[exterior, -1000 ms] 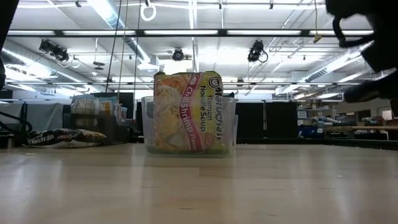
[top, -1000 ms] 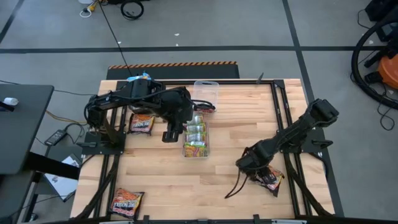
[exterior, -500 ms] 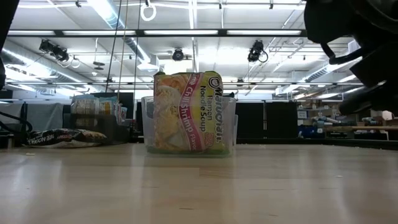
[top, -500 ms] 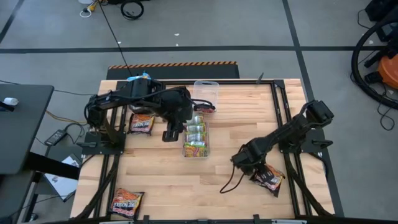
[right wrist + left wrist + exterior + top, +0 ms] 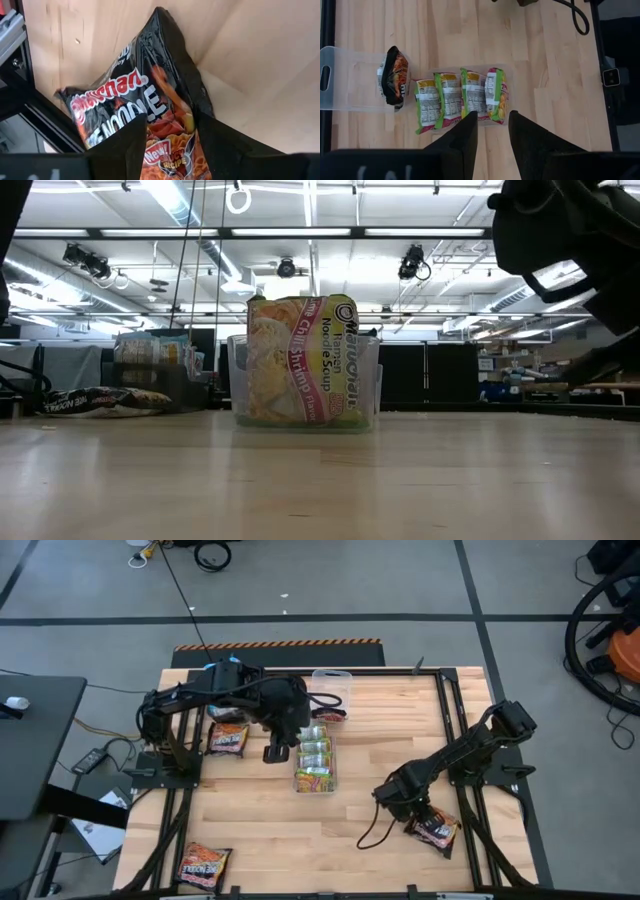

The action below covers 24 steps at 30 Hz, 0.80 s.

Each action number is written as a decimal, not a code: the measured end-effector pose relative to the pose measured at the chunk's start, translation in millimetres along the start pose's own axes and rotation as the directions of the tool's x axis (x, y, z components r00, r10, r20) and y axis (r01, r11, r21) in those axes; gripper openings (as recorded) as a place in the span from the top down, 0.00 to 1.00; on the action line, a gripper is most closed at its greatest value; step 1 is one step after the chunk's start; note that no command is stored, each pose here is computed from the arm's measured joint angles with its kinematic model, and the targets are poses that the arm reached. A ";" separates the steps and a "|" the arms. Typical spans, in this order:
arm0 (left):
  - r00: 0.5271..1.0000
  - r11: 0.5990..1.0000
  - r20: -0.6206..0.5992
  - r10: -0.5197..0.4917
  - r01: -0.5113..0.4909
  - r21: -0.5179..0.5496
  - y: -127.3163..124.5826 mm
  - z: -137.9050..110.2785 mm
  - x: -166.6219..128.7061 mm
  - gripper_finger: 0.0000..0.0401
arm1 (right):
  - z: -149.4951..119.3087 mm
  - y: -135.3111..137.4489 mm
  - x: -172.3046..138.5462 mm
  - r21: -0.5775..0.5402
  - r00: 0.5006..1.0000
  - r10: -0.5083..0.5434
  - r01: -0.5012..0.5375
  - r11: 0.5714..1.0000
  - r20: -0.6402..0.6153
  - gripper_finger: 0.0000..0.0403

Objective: Sort Maruchan noodles
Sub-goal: Put the black noodle pack into the top transparent bin

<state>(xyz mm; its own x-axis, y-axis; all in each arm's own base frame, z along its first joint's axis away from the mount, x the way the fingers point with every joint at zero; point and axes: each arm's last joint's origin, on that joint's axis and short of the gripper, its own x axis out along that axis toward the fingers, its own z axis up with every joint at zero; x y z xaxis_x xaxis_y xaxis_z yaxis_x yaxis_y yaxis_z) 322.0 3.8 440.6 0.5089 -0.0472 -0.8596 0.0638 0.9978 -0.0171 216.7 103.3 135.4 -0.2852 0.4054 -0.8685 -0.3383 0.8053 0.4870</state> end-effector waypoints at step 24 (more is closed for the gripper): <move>0.999 0.998 -0.005 0.038 -0.038 -0.043 11.2 -16.6 -27.1 0.71 | 10.9 22.6 -59.4 0.011 0.949 -0.308 0.308 0.951 0.075 0.99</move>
<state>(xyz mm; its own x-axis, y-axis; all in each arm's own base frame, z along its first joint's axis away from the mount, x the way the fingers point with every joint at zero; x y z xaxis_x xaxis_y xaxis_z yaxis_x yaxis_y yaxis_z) 294.6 17.1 455.2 0.5066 -0.0090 -0.8621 0.0073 1.0000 -0.0061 235.8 102.2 197.0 -0.0993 0.1690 -0.9806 -0.3993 0.8959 0.1949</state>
